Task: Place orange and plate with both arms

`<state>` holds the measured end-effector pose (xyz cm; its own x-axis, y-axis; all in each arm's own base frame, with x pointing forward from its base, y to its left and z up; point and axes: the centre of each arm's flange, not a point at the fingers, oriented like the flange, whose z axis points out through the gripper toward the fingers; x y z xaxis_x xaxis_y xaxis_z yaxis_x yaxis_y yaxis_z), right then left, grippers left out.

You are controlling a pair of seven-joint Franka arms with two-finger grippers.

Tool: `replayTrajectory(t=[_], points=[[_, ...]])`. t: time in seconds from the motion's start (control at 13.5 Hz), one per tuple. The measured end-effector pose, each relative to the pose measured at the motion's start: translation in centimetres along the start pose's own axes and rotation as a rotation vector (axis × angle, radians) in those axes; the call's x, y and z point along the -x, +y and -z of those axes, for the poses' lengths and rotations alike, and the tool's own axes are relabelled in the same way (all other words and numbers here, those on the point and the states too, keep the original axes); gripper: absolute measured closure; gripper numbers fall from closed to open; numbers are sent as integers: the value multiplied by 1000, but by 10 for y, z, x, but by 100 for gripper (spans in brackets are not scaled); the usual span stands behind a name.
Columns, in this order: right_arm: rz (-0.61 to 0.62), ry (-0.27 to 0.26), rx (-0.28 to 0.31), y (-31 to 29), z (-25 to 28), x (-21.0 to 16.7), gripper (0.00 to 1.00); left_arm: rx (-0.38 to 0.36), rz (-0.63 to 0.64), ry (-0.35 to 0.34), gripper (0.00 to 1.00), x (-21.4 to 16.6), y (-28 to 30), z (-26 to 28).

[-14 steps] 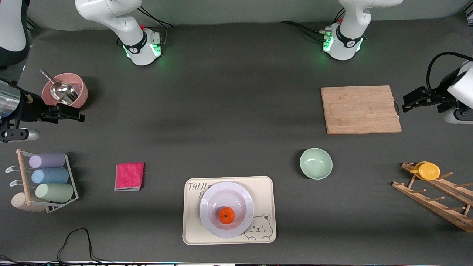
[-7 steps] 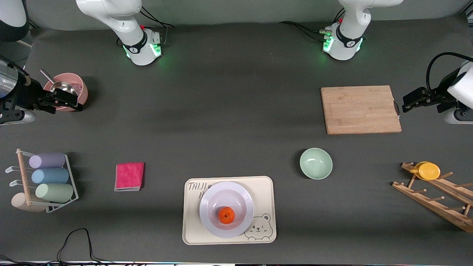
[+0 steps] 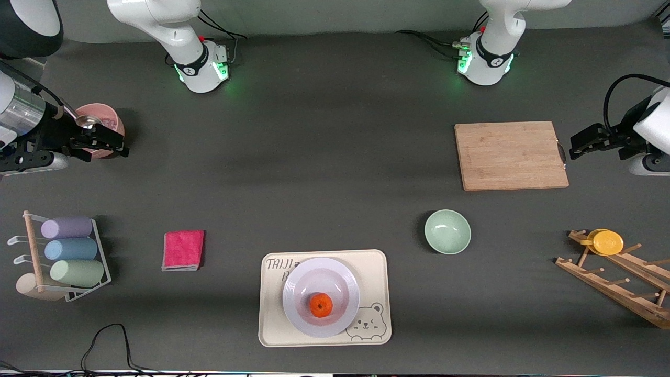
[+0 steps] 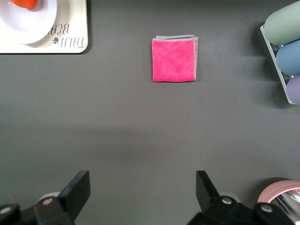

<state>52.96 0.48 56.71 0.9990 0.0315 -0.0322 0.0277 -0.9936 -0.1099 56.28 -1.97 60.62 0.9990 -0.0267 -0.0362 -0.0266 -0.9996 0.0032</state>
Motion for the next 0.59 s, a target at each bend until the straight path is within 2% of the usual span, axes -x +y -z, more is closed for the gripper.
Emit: replayTrajectory(t=[0.22,0.59], points=[[14,-1,26,-3,0,0,0,0,0,0,0,0,0,0],[11,0,27,-1,0,0,0,0,0,-4,0,0,0,0]])
